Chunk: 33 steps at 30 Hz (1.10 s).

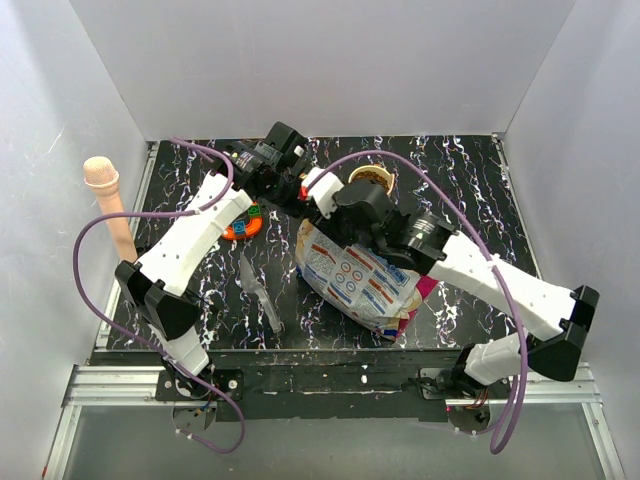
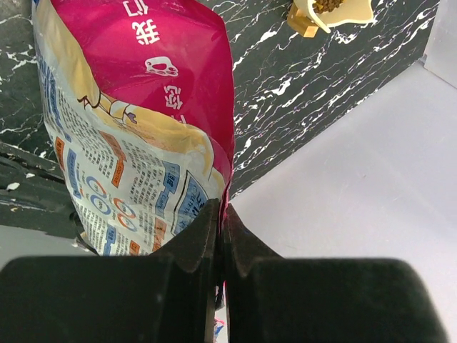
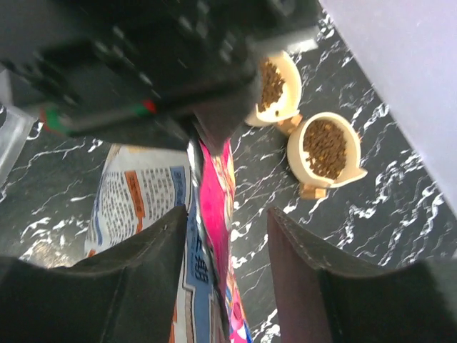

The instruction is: Serve the pet food

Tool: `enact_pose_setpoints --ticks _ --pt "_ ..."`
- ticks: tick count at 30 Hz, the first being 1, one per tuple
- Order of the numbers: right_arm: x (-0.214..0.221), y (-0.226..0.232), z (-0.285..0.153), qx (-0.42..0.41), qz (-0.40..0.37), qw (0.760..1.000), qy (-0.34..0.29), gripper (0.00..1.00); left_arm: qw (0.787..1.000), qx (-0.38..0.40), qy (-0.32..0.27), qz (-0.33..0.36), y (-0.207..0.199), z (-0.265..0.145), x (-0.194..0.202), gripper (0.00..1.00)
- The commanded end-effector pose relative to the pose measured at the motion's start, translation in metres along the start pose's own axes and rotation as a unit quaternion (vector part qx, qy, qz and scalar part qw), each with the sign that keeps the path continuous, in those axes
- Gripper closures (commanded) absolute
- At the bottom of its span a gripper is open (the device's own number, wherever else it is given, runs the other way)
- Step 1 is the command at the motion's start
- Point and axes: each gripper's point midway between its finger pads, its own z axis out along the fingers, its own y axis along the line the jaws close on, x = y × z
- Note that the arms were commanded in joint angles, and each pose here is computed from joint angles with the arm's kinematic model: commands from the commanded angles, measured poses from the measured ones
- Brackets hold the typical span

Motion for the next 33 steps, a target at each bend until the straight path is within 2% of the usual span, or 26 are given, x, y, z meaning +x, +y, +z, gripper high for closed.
enact_pose_setpoints --ticks 1,5,6,7,8,10,17,19,22,23,24,25,27,29,31,32,33 --pt "-0.04 -0.016 0.002 0.068 -0.042 0.996 -0.049 0.47 0.998 0.01 0.052 -0.03 -0.002 -0.03 0.017 1.0" --pt "-0.027 -0.01 0.019 0.076 -0.064 0.995 -0.031 0.55 0.997 0.016 0.064 -0.047 -0.004 -0.032 0.02 1.0" --pt "-0.024 -0.011 0.021 0.082 -0.066 0.994 -0.032 0.6 0.996 0.02 0.066 -0.049 -0.005 -0.034 0.019 1.0" --pt "-0.022 -0.011 0.022 0.085 -0.071 0.993 -0.034 0.74 0.996 0.023 0.065 -0.05 -0.006 -0.036 0.019 1.0" --pt "-0.019 -0.012 0.024 0.087 -0.08 0.992 -0.031 0.98 0.996 0.022 0.064 -0.05 -0.005 -0.037 0.019 1.0" --pt "-0.016 -0.005 0.019 0.061 -0.083 0.994 -0.022 0.99 0.996 0.028 0.063 -0.049 -0.006 -0.038 0.018 1.0" --pt "-0.011 0.015 0.0 -0.037 -0.021 0.999 -0.028 0.99 0.996 0.039 0.052 -0.053 -0.001 -0.039 0.012 1.0" --pt "-0.003 0.011 -0.003 -0.028 -0.019 0.999 -0.026 0.79 0.996 0.041 0.053 -0.053 -0.001 -0.039 0.012 1.0" --pt "0.003 0.006 -0.007 -0.022 -0.014 0.999 -0.029 0.78 0.996 0.044 0.057 -0.048 -0.001 -0.037 0.013 1.0" --pt "0.004 0.005 -0.007 -0.02 -0.016 0.999 -0.027 0.81 0.996 0.044 0.06 -0.046 0.0 -0.036 0.014 1.0" --pt "0.004 0.005 -0.006 -0.019 -0.017 0.999 -0.025 0.98 0.996 0.045 0.062 -0.048 0.0 -0.035 0.014 0.94" --pt "0.004 0.005 -0.007 -0.021 -0.017 0.999 -0.023 0.99 0.996 0.045 0.066 -0.044 0.001 -0.034 0.016 0.88" --pt "-0.001 0.01 -0.008 -0.038 -0.009 0.999 -0.029 0.99 0.996 0.042 0.07 -0.037 0.005 -0.032 0.022 0.71" --pt "-0.005 0.018 -0.01 -0.062 -0.001 0.998 -0.033 0.99 0.996 0.046 0.072 -0.028 0.007 -0.03 0.027 0.64" --pt "-0.009 0.022 -0.012 -0.075 0.008 0.996 -0.037 0.99 0.996 0.054 0.071 -0.026 0.005 -0.029 0.03 0.64" --pt "-0.01 0.022 -0.013 -0.075 0.009 0.996 -0.039 0.99 0.996 0.062 0.067 -0.025 0.002 -0.029 0.028 0.69" --pt "-0.01 0.021 -0.013 -0.073 0.012 0.996 -0.04 0.99 0.995 0.072 0.065 -0.021 -0.003 -0.03 0.028 0.79"
